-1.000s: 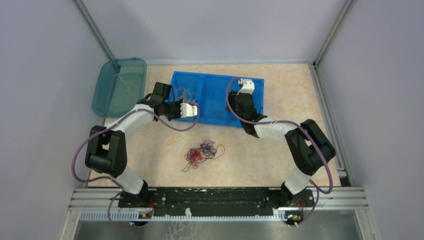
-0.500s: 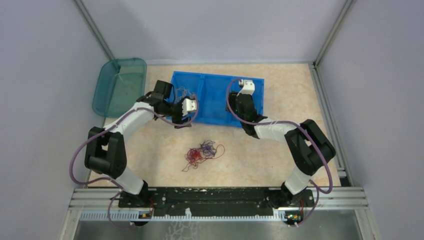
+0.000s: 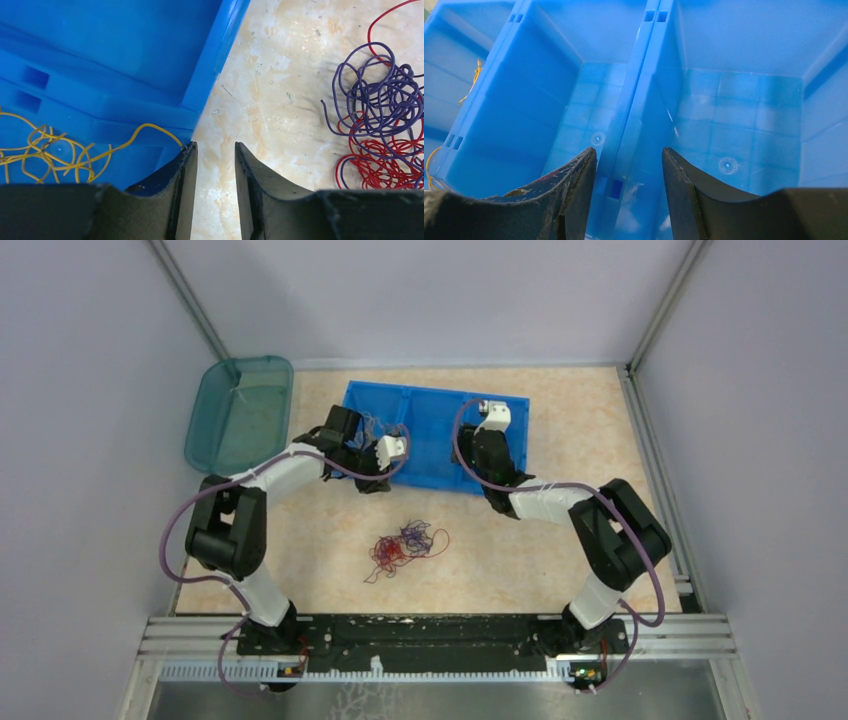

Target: Untangle the cables

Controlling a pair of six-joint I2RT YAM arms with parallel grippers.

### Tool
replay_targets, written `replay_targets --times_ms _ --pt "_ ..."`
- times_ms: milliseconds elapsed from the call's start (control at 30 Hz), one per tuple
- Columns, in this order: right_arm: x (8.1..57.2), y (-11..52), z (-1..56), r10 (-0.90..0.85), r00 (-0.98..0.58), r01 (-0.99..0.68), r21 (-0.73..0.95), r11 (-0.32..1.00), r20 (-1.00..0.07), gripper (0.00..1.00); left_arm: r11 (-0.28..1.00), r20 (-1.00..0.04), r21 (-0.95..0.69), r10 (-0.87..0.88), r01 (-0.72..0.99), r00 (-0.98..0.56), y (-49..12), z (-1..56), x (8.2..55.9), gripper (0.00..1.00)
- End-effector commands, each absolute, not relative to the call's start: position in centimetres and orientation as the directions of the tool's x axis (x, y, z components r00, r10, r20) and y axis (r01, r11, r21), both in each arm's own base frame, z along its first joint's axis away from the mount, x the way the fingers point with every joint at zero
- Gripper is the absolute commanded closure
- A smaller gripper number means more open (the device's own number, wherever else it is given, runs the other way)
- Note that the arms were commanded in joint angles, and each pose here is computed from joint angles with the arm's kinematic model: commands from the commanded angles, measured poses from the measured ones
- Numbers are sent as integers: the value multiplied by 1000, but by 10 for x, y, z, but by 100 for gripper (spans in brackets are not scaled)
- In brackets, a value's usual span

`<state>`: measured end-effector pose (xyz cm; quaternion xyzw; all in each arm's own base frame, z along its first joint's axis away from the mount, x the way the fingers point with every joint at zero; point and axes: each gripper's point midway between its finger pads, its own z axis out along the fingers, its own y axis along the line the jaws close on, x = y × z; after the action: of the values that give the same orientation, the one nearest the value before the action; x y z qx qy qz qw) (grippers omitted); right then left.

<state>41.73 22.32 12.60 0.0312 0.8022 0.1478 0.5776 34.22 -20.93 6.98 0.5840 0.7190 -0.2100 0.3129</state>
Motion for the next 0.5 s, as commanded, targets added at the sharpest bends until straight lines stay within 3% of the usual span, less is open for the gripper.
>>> replay_targets --times_ms 0,67,467 --pt "418 217 138 238 -296 -113 281 953 -925 49 251 -747 93 658 964 -99 -216 95 360 60" --pt "418 217 137 236 -298 -113 280 953 -925 49 255 -757 80 644 963 -108 -215 100 359 61" --pt "416 216 141 247 -288 -113 289 951 -925 50 313 -737 106 662 944 -136 -205 89 369 93"
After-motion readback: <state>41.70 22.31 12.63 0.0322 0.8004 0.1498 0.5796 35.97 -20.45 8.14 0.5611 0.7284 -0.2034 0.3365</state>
